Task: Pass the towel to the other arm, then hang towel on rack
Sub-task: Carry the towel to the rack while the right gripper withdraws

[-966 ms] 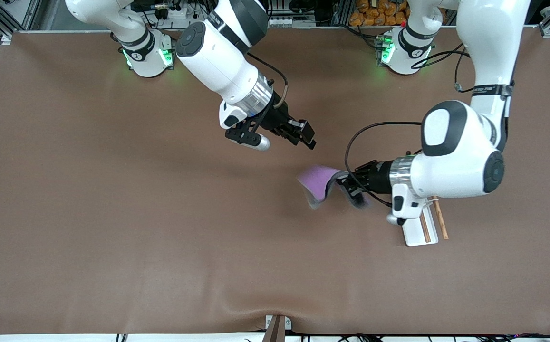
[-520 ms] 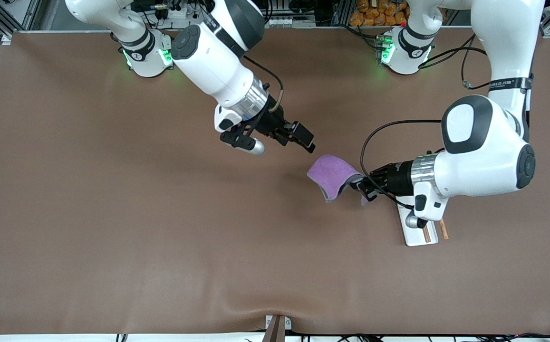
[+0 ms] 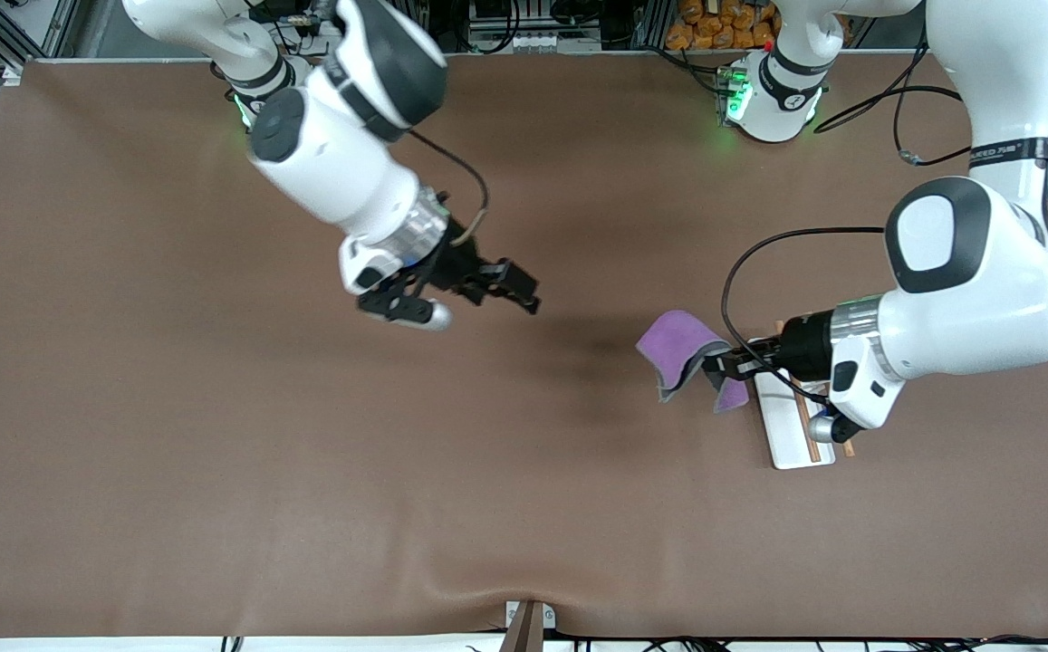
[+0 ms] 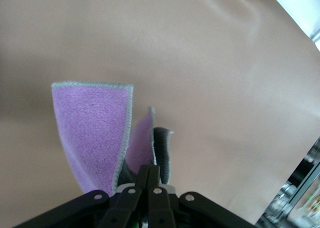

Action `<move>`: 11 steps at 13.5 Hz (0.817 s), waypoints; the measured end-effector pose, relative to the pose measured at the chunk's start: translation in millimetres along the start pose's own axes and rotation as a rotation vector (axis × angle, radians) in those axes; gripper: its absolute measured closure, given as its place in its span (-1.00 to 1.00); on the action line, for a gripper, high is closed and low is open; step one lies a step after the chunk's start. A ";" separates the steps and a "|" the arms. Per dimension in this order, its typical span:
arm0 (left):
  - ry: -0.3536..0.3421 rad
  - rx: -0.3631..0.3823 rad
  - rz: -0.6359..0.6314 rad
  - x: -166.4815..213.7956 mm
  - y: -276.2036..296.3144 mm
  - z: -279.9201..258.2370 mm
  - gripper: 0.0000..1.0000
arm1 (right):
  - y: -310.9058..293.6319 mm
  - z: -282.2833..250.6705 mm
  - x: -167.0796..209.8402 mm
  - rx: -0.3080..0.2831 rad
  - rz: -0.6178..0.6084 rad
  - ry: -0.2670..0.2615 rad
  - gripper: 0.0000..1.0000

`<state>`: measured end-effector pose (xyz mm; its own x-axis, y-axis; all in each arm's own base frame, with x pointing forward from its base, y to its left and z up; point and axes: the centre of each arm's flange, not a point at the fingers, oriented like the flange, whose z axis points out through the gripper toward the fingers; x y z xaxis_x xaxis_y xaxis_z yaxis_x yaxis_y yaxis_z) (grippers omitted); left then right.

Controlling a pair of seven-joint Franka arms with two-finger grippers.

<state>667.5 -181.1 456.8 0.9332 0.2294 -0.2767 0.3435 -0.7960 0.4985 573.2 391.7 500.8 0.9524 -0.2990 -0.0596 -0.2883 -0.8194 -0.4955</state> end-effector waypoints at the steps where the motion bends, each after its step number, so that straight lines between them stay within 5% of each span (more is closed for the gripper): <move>1: 0.009 0.000 0.059 4.8 -7.2 -5.7 0.96 | 14.9 -12.1 13.0 -0.035 -0.046 -0.016 -1.00; 4: 0.048 0.111 0.242 15.2 -27.9 -16.1 0.96 | 74.9 -54.9 52.9 -0.239 -0.173 -0.038 -1.00; 7: 0.054 0.169 0.242 18.0 -48.6 -40.3 0.96 | 132.5 -100.3 78.4 -0.398 -0.252 -0.097 -1.00; 11: 0.019 0.169 0.145 25.2 -93.2 -74.2 0.96 | 212.3 -200.4 99.2 -0.464 -0.319 -0.144 -1.00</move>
<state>666.9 -59.5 464.4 0.9739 0.1150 -0.1959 0.1844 -0.9037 0.3865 586.6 90.1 563.3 0.9939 0.0406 -0.1030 0.0326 -0.9964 -0.0785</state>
